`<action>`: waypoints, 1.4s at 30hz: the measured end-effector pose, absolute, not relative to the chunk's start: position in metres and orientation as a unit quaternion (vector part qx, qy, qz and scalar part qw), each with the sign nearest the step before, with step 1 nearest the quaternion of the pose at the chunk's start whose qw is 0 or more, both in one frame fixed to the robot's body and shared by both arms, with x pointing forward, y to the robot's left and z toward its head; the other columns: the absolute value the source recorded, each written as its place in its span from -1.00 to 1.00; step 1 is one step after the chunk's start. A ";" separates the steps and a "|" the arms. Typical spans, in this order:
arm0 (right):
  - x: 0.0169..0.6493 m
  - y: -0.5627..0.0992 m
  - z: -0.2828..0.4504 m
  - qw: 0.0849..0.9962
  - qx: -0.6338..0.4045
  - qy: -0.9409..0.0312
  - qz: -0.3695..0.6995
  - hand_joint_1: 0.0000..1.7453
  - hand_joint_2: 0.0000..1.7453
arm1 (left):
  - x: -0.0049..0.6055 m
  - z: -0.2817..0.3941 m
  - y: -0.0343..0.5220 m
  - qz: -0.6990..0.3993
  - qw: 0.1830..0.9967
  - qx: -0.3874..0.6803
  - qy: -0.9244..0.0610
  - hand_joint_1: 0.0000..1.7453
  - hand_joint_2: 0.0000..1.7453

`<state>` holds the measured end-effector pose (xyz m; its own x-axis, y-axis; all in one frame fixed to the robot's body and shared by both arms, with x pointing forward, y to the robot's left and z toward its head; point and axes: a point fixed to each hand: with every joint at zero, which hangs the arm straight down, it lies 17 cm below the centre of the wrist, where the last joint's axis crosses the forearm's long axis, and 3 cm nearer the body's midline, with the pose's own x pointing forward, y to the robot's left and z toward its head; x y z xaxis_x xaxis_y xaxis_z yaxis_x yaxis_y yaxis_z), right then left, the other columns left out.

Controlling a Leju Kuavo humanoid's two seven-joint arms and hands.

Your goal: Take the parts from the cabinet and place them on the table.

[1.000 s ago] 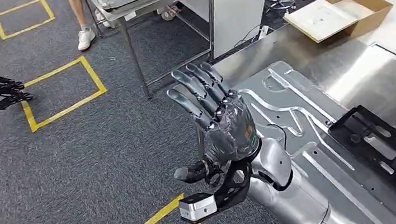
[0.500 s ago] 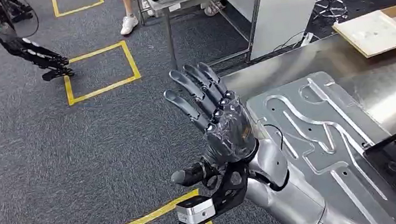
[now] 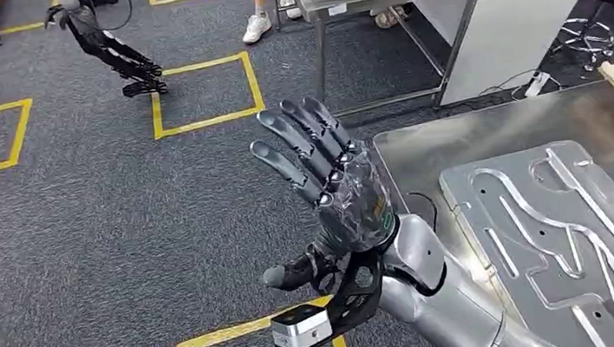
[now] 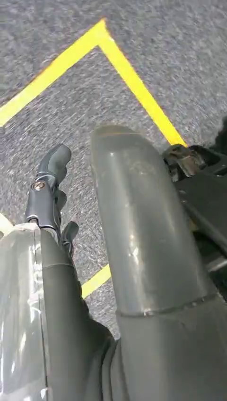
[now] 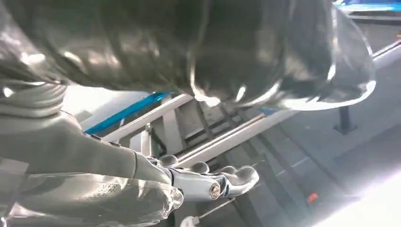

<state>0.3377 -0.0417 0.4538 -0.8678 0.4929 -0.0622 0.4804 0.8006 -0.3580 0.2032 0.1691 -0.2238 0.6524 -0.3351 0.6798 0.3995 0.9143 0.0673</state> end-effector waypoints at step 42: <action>0.333 -0.048 0.446 0.027 -0.250 -0.954 0.161 -1.00 -1.00 | 0.200 -0.229 0.202 -0.200 0.910 -0.022 -0.364 -1.00 -1.00</action>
